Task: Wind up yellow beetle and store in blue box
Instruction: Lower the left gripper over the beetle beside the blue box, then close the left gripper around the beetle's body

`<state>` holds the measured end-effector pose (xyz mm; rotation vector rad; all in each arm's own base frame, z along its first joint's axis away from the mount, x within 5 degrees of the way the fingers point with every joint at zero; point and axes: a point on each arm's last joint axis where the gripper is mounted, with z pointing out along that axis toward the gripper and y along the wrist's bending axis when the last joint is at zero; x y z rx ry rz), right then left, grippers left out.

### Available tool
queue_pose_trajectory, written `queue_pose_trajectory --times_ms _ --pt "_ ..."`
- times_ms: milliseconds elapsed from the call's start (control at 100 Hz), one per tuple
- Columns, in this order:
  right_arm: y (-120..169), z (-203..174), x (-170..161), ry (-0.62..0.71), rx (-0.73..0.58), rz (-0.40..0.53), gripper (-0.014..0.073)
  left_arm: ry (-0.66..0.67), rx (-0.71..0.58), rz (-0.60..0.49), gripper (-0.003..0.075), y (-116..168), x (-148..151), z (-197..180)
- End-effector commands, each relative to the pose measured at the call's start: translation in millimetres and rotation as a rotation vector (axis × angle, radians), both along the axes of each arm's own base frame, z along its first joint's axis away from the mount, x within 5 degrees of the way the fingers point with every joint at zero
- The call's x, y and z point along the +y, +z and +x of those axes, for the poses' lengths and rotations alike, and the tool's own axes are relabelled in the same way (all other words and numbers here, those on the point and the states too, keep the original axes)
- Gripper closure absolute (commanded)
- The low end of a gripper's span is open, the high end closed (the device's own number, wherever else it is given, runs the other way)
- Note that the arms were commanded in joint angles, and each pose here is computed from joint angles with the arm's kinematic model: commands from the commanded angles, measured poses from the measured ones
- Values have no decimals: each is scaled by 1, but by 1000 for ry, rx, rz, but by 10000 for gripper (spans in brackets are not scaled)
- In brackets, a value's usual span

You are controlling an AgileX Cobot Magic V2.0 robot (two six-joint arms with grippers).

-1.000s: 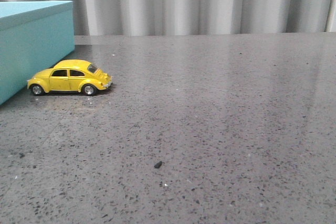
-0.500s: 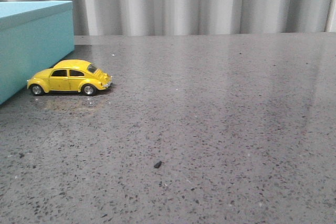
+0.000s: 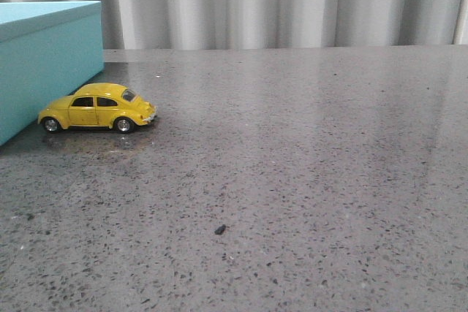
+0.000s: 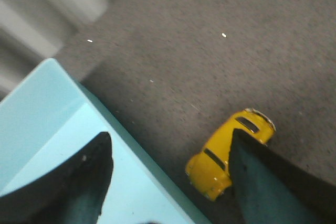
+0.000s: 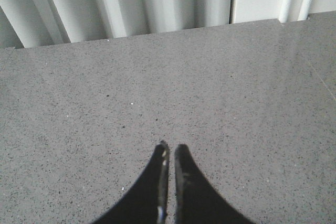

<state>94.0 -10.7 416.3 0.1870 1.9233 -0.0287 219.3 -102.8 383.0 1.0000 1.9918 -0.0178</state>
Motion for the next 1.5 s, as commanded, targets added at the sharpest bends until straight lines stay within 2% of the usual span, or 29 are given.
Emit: queue_pose_trajectory --times_ms 0,100,190,560,830,1000,1270,1490 --pt "12 0 0 6 -85 -15 636 -64 18 53 279 14 -10 6" --pt "12 0 0 7 -87 -15 636 -120 102 141 279 10 -16 16" --pt "12 0 0 7 -87 -15 636 -132 102 171 279 9 -20 26" --pt "12 0 0 7 -87 -15 636 -148 128 140 279 -4 -31 40" --pt "14 1 0 8 -102 -16 636 -303 71 293 279 -21 -39 57" --pt "14 1 0 8 -104 -16 636 -360 90 351 279 -36 -43 67" --pt "14 1 0 8 -110 -17 636 -380 184 372 279 -60 -49 77" --pt "15 1 0 9 -118 -18 636 -444 184 372 279 -62 -53 76"
